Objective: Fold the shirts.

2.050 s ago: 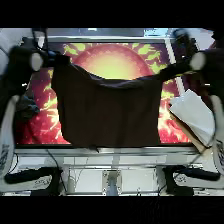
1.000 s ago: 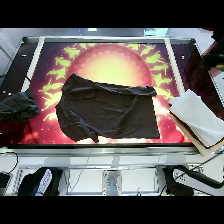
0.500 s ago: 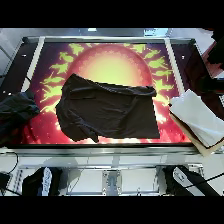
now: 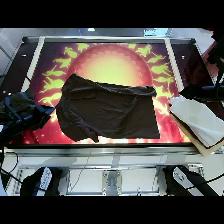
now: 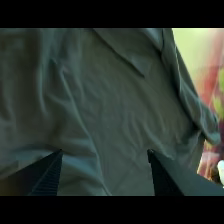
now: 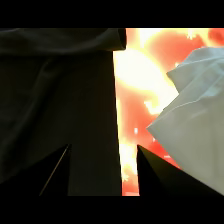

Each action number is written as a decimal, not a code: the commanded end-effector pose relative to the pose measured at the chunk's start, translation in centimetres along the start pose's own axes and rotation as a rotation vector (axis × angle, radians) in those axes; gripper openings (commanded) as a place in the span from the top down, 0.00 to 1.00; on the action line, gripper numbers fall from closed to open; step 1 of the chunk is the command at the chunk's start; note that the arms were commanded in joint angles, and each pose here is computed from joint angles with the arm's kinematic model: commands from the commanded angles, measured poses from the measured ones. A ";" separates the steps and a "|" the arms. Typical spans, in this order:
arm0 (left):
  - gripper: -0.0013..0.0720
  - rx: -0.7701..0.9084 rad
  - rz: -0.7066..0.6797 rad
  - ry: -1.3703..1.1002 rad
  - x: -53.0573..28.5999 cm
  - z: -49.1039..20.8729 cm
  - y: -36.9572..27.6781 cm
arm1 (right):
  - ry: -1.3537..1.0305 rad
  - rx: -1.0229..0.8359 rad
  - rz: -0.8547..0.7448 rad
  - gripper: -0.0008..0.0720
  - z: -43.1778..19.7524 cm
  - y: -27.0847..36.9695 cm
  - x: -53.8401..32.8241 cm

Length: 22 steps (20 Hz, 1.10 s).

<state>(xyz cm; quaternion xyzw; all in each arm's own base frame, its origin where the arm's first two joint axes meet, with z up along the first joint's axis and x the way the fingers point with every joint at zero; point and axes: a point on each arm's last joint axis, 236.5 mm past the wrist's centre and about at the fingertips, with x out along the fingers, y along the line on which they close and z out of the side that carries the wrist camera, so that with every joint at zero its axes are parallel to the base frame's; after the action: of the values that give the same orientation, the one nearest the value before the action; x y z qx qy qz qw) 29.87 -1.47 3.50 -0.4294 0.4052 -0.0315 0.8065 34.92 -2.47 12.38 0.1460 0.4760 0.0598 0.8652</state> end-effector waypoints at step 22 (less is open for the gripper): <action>0.32 0.094 0.048 0.105 0.4 -2.1 1.7 | 0.058 0.033 0.175 0.35 -1.4 4.1 -0.3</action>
<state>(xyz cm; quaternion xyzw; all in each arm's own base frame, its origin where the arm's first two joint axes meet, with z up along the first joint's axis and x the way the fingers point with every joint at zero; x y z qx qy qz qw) 29.64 -2.30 3.05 -0.4102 0.4183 -0.0625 0.8080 33.82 1.49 13.16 0.1980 0.4869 0.1291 0.8409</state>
